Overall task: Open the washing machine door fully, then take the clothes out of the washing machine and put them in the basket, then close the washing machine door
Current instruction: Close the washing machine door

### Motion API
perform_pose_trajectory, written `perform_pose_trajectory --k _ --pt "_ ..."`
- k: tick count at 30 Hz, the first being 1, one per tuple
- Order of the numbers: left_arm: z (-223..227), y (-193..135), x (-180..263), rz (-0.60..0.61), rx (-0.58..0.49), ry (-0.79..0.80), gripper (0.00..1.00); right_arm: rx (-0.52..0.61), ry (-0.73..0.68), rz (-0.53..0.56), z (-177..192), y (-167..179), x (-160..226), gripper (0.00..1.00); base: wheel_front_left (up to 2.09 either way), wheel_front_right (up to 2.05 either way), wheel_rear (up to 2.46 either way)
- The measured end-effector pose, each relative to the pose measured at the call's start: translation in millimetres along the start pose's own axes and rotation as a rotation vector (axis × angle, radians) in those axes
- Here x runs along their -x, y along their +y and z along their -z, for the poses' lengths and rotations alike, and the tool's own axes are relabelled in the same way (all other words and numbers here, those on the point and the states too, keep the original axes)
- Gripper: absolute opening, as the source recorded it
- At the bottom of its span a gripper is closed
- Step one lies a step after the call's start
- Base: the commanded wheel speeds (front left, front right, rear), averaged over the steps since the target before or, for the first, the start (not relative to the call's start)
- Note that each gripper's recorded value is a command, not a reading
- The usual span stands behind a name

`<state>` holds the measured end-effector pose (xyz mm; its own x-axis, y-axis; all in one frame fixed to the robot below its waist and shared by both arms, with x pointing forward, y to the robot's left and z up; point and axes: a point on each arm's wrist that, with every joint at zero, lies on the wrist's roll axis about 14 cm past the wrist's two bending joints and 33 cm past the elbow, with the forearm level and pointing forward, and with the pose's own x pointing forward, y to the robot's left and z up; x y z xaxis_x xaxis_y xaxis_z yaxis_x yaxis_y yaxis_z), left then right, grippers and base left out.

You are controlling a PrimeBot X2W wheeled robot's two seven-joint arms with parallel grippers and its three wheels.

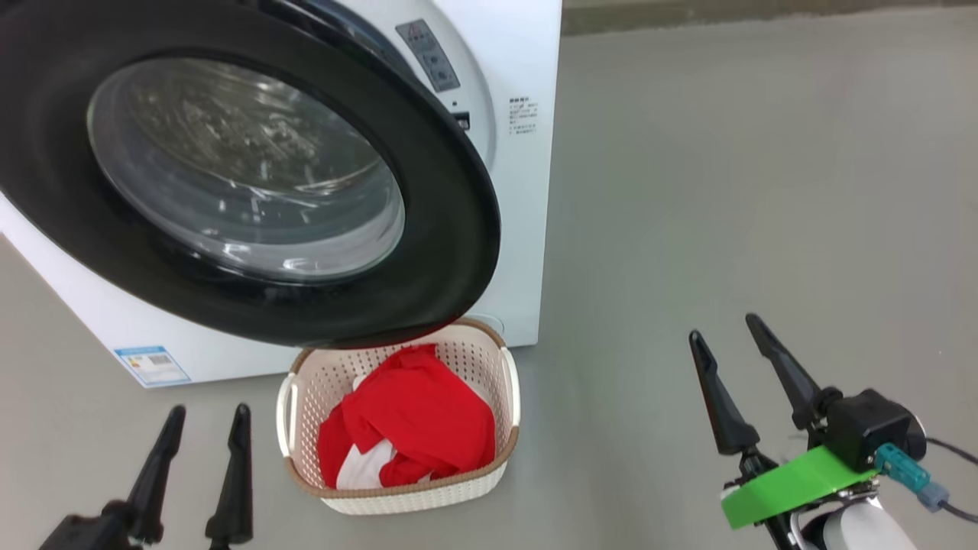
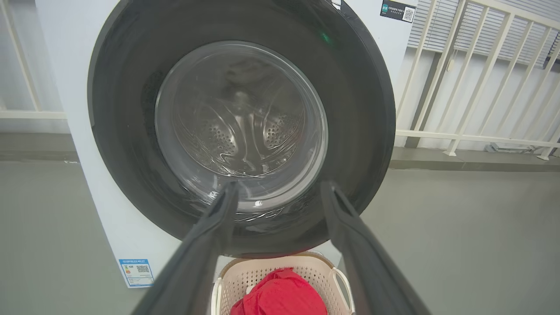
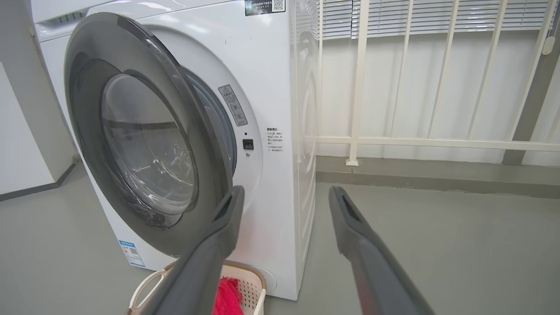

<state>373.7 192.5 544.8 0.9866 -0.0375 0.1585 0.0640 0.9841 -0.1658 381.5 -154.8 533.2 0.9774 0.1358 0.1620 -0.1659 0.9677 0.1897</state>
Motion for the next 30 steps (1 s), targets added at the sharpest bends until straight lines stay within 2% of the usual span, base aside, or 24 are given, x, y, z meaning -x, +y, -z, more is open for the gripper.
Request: perform_pose_trajectory --k 9,24,25,26,28,29,30 --pt "2.6 9.5 21.5 -0.049 -0.012 0.008 1.00 0.018 -0.026 -0.013 -9.3 7.1 8.0 1.00 0.00 0.00 0.00" --pt "14.6 13.4 34.9 -0.068 -0.034 0.037 1.00 0.016 0.007 -0.014 1.8 11.0 19.7 1.00 0.00 0.00 0.00" --pt "14.6 13.3 34.8 -0.064 -0.037 0.037 1.00 0.016 0.008 -0.014 2.5 11.2 19.8 0.96 0.00 0.00 0.00" --pt "14.8 13.1 34.8 -0.063 -0.038 0.037 1.00 0.015 0.009 -0.015 2.8 11.4 19.6 0.80 0.00 0.00 0.00" --pt "15.5 13.1 34.9 -0.064 -0.037 0.038 1.00 0.015 0.012 -0.016 3.7 11.9 19.3 0.72 0.00 0.00 0.00" --pt "15.9 12.9 34.9 -0.065 -0.034 0.038 1.00 0.014 0.015 -0.017 4.9 12.2 19.3 0.47 0.00 0.00 0.00" --pt "15.9 12.9 34.9 -0.065 -0.034 0.038 1.00 0.014 0.015 -0.017 4.9 12.2 19.3 0.29 0.00 0.00 0.00"
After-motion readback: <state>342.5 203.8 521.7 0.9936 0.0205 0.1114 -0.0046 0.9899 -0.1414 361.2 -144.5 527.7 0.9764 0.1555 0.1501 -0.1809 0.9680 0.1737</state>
